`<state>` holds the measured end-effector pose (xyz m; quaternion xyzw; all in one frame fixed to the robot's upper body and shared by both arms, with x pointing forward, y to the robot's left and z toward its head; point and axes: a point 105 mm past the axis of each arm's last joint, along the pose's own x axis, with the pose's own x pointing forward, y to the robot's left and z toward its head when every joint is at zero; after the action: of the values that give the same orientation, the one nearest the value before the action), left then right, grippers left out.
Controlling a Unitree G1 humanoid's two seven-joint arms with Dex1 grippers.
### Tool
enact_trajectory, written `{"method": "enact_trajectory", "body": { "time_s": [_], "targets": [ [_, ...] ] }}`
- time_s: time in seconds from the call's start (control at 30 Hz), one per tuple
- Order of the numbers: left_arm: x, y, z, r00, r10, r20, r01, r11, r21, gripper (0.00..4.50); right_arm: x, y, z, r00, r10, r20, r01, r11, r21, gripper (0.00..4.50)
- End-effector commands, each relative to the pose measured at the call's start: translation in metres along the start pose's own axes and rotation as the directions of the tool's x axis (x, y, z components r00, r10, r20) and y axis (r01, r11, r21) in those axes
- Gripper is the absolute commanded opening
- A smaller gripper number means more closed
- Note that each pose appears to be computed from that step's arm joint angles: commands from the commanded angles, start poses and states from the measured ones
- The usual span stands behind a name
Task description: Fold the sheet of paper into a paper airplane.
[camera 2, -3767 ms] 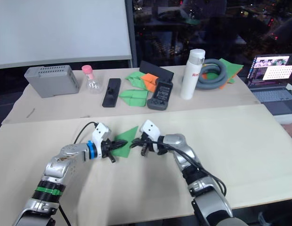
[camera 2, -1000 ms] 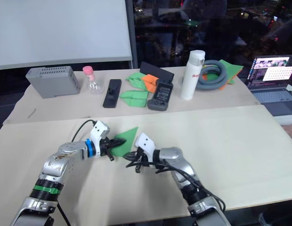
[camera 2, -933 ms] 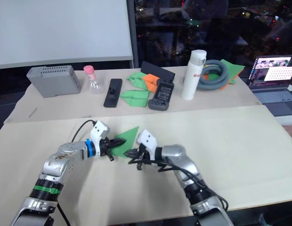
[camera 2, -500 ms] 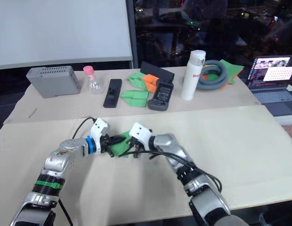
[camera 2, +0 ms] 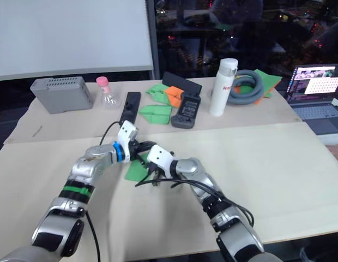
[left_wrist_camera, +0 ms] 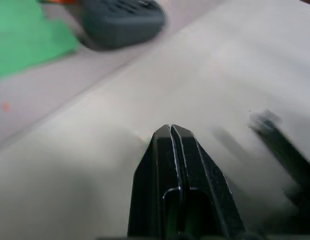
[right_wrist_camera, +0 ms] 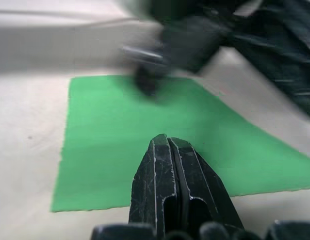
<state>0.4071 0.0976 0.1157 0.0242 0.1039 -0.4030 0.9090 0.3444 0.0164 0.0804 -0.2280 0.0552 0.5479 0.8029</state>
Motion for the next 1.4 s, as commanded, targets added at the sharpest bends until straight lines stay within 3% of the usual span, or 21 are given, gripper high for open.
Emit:
{"method": "enact_trajectory", "body": {
  "time_s": [0.03, 0.23, 0.4, 0.67, 1.1, 1.2, 1.33, 1.4],
  "targets": [
    [0.010, -0.001, 0.001, 0.999, -0.018, 0.026, 0.017, 1.000, 0.016, 0.00, 0.000, 0.016, -0.026, 0.995, 0.038, -0.088, -0.032, 0.997, 0.072, 0.04],
    [0.017, -0.004, -0.012, 1.000, -0.029, -0.008, 0.029, 0.999, 0.024, 0.00, -0.003, 0.013, -0.027, 0.995, 0.014, -0.096, -0.006, 0.997, 0.083, 0.04],
    [0.009, 0.011, -0.030, 0.996, 0.050, -0.072, -0.049, 0.999, 0.015, 0.00, -0.006, 0.009, -0.027, 0.995, 0.004, -0.099, 0.005, 0.996, 0.085, 0.04],
    [-0.027, 0.008, -0.057, 0.991, 0.026, -0.129, -0.027, 1.000, -0.007, 0.00, -0.003, 0.010, -0.030, 0.993, 0.040, -0.113, -0.032, 0.997, 0.072, 0.04],
    [-0.077, 0.010, -0.071, 0.976, 0.122, -0.179, -0.128, 0.992, -0.021, 0.00, 0.004, 0.005, -0.025, 0.992, 0.063, -0.106, -0.058, 0.997, 0.052, 0.04],
    [-0.075, 0.015, -0.052, 0.987, 0.122, -0.109, -0.126, 0.992, -0.030, 0.00, 0.004, 0.008, -0.025, 0.992, 0.071, -0.105, -0.065, 0.996, 0.056, 0.04],
    [-0.055, 0.011, -0.007, 0.997, 0.055, 0.051, -0.053, 0.998, -0.044, 0.00, 0.002, 0.012, -0.029, 0.991, 0.082, -0.108, -0.075, 0.995, 0.067, 0.04],
    [-0.043, 0.007, 0.003, 0.998, 0.000, 0.060, 0.000, 1.000, -0.009, 0.00, -0.003, 0.014, -0.036, 0.989, 0.084, -0.124, -0.076, 0.995, 0.071, 0.04]
  ]
}}
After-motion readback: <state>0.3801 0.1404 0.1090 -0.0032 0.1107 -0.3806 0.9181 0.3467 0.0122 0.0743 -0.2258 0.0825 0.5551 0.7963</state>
